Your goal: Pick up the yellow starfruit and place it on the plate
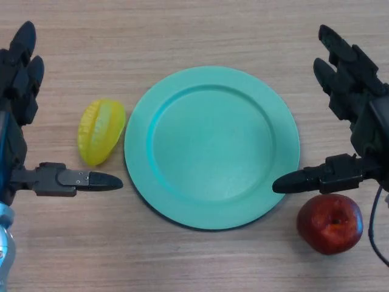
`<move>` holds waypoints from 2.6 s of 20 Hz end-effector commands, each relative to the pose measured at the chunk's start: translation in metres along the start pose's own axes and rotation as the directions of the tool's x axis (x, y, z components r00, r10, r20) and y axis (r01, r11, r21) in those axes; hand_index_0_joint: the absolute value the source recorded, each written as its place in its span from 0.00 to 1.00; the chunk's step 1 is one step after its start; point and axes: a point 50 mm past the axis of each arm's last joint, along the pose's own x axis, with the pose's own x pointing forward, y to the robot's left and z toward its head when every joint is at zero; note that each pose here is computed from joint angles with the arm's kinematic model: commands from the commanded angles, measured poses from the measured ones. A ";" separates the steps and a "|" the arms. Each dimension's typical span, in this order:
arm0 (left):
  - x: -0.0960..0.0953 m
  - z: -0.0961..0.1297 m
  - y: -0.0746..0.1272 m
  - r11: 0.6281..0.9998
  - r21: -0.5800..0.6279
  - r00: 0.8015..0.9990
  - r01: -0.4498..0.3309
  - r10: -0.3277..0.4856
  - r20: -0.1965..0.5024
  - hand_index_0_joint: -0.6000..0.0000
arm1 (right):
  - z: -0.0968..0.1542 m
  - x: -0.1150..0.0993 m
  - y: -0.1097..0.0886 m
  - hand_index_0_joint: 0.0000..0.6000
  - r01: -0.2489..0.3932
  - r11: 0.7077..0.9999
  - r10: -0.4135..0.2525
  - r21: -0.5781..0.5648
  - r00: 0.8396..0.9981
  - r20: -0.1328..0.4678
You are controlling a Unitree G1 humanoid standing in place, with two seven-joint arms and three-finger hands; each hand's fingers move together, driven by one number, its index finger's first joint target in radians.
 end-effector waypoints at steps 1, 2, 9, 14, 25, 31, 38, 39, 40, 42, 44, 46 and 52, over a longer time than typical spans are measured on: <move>0.002 0.033 0.008 0.998 0.068 0.971 -0.020 0.003 0.240 1.00 | 0.032 0.000 -0.007 0.00 0.040 0.996 -0.023 -0.077 0.977 0.214; 0.002 0.033 0.009 0.998 0.066 0.970 -0.020 0.003 0.241 1.00 | 0.032 0.000 -0.006 0.00 0.039 0.996 -0.021 -0.079 0.976 0.217; 0.013 0.017 0.008 0.995 0.074 0.983 -0.062 0.048 0.176 1.00 | 0.032 -0.004 -0.004 0.00 0.024 0.998 -0.010 -0.059 0.975 0.220; 0.027 -0.021 0.008 0.977 0.200 0.995 -0.071 0.056 0.078 1.00 | 0.028 -0.007 -0.004 0.00 0.014 0.998 -0.002 -0.064 0.981 0.195; 0.055 -0.065 -0.003 0.992 0.111 0.996 -0.062 0.069 -0.053 1.00 | 0.029 -0.012 -0.008 0.00 0.022 0.998 -0.011 -0.060 0.982 0.191; 0.062 -0.070 -0.016 1.000 0.022 0.996 -0.007 0.009 -0.094 1.00 | 0.036 -0.016 -0.010 0.00 0.020 0.998 -0.006 -0.062 0.977 0.213; 0.064 -0.070 -0.019 0.990 0.137 0.999 -0.024 0.027 -0.020 1.00 | 0.040 -0.016 -0.010 0.00 0.031 0.998 -0.017 -0.056 0.972 0.236; 0.064 -0.068 -0.020 0.970 0.238 0.999 -0.040 0.033 0.033 1.00 | 0.041 -0.016 -0.009 0.00 0.025 0.998 -0.013 -0.051 0.972 0.234; 0.065 -0.067 -0.020 0.952 0.300 0.997 -0.056 0.038 0.066 1.00 | 0.041 -0.017 -0.009 0.00 0.022 0.999 -0.010 -0.049 0.973 0.229; 0.065 -0.067 -0.021 0.936 0.346 0.996 -0.066 0.040 0.080 0.75 | 0.040 -0.018 -0.009 0.00 0.018 0.998 -0.006 -0.053 0.975 0.224; 0.064 -0.068 -0.022 0.902 0.426 0.995 -0.071 0.036 0.088 0.33 | 0.040 -0.019 -0.009 0.00 0.019 0.998 -0.007 -0.052 0.975 0.224; 0.064 -0.068 -0.022 0.821 0.560 0.990 -0.110 0.042 0.132 0.00 | 0.041 -0.020 -0.010 0.00 0.023 0.999 -0.014 -0.036 0.973 0.231; 0.062 -0.075 -0.019 0.777 0.619 0.992 -0.116 0.061 0.109 0.00 | 0.040 -0.021 -0.010 0.00 0.020 0.999 -0.012 -0.032 0.975 0.221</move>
